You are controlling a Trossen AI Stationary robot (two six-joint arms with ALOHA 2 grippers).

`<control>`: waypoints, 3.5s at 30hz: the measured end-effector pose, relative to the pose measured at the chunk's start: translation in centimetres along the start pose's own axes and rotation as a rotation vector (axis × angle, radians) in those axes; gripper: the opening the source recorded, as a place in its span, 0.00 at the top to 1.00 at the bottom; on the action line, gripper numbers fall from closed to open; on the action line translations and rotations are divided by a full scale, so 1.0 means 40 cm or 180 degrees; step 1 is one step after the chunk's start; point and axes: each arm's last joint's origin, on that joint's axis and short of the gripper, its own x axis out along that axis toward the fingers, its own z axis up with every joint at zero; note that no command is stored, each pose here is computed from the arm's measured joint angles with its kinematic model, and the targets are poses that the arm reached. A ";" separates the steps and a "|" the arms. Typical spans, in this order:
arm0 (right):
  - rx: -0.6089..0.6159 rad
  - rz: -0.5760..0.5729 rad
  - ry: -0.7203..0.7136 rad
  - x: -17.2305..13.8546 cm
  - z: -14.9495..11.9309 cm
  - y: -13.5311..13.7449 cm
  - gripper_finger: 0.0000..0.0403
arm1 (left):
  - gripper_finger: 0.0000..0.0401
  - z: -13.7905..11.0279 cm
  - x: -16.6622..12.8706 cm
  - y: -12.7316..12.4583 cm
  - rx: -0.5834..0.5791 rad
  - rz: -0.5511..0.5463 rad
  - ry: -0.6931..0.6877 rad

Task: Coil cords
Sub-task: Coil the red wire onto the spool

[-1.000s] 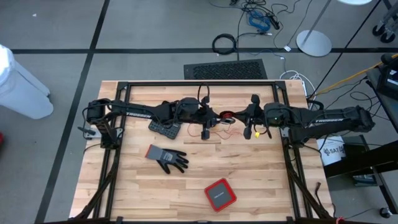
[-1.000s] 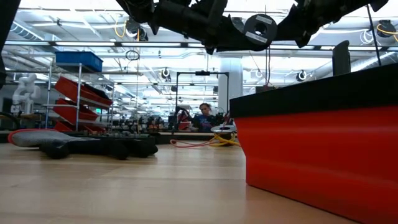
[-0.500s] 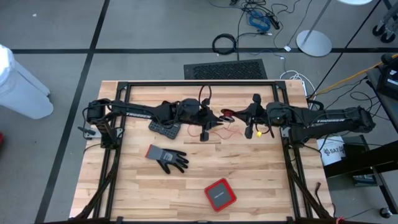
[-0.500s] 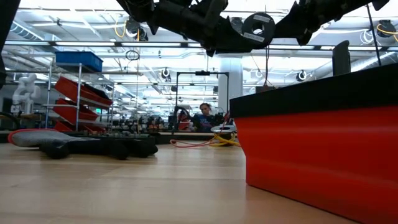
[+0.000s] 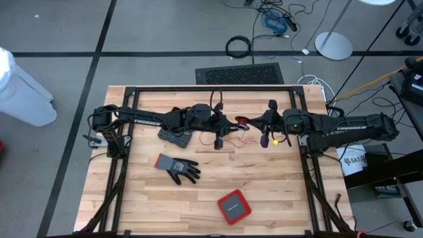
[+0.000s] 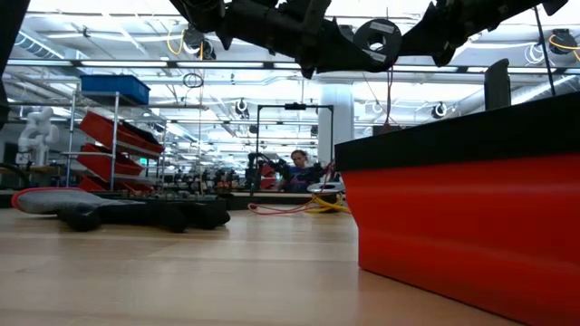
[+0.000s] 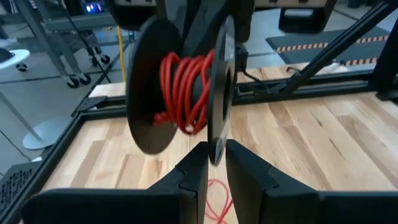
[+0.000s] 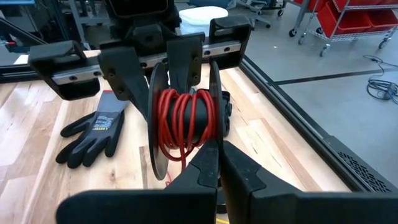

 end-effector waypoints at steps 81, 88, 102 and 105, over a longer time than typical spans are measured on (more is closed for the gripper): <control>-0.0234 0.0384 -0.0229 0.067 0.011 0.020 1.00 | 1.00 0.002 0.003 -0.027 0.0195 -0.0379 -0.0067; -0.0241 0.0374 -0.0195 0.067 0.009 0.019 1.00 | 0.97 -0.001 0.003 -0.027 0.0184 -0.0388 -0.0020; -0.0236 0.0249 -0.0437 0.011 0.033 0.004 1.00 | 0.55 -0.032 -0.008 0.008 -0.0008 -0.0197 0.0426; -0.0230 0.0256 -0.0453 0.002 0.035 0.002 1.00 | 0.54 -0.033 -0.009 0.016 -0.0016 -0.0172 0.0425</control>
